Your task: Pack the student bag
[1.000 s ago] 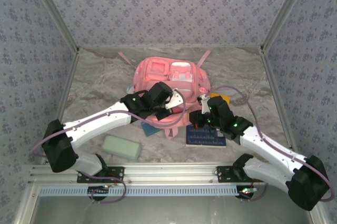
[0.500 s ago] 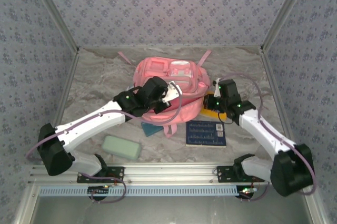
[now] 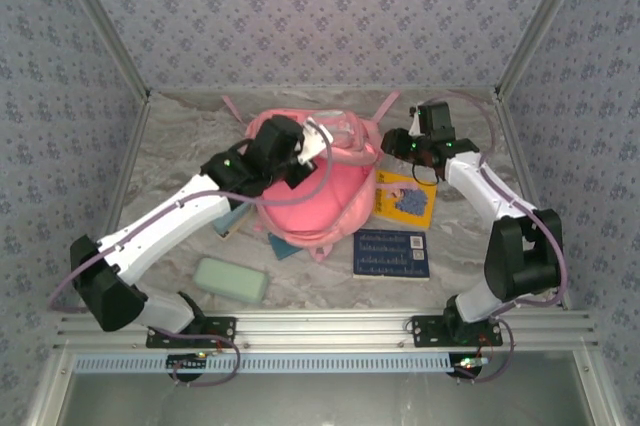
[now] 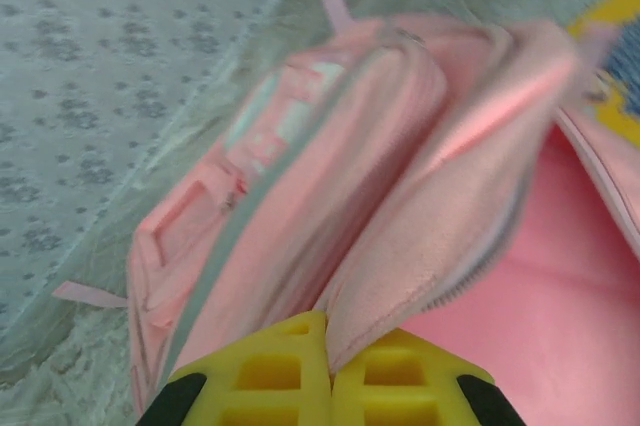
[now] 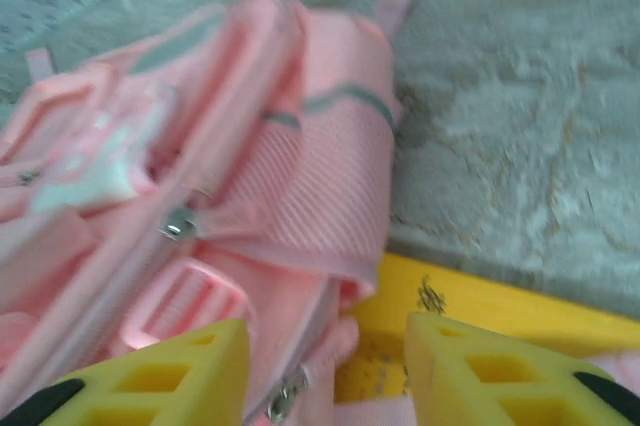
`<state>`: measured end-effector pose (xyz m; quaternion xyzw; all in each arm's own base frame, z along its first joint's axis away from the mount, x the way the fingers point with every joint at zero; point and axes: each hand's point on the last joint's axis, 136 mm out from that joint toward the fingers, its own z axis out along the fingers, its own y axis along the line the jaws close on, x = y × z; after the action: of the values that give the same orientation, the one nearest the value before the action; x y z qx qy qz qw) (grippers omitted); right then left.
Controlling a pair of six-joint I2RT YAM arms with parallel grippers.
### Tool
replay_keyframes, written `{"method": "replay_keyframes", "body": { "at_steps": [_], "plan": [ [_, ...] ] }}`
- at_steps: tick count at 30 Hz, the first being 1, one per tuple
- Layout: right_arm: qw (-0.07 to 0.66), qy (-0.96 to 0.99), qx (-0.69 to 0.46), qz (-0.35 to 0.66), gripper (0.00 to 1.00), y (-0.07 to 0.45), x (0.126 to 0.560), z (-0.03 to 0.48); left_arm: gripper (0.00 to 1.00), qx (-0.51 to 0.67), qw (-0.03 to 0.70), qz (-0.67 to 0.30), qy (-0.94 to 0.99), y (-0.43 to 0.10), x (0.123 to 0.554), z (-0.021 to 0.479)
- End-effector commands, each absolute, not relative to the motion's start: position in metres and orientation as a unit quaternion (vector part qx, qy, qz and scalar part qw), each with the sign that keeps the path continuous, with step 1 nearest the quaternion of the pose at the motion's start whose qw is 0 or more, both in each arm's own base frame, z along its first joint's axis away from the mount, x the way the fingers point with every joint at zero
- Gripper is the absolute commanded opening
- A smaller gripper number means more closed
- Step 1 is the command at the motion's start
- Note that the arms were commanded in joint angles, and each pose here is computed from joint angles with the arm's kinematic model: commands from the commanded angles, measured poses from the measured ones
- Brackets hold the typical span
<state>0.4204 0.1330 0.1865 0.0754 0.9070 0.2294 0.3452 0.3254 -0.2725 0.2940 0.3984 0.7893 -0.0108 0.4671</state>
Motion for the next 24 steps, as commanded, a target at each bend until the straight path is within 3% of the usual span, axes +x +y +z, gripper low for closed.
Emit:
{"method": "replay_keyframes", "body": {
  "at_steps": [1, 7, 11, 24],
  "plan": [
    [0.405, 0.886, 0.060, 0.218, 0.50, 0.133, 0.419, 0.242, 0.00, 0.238, 0.540, -0.065, 0.804, -0.254, 0.370, 0.365],
    [0.435, 0.873, 0.046, 0.216, 0.48, 0.130, 0.391, 0.272, 0.00, 0.105, 0.559, -0.154, 0.808, -0.228, 0.428, 0.414],
    [0.424, 0.880, 0.043, 0.211, 0.48, 0.126, 0.370, 0.275, 0.00, 0.059, 0.581, -0.162, 0.795, -0.203, 0.451, 0.443],
    [0.354, 0.912, -0.004, 0.206, 0.50, 0.137, 0.324, 0.208, 0.00, -0.024, 0.639, -0.151, 0.754, -0.122, 0.449, 0.505]
  ]
}}
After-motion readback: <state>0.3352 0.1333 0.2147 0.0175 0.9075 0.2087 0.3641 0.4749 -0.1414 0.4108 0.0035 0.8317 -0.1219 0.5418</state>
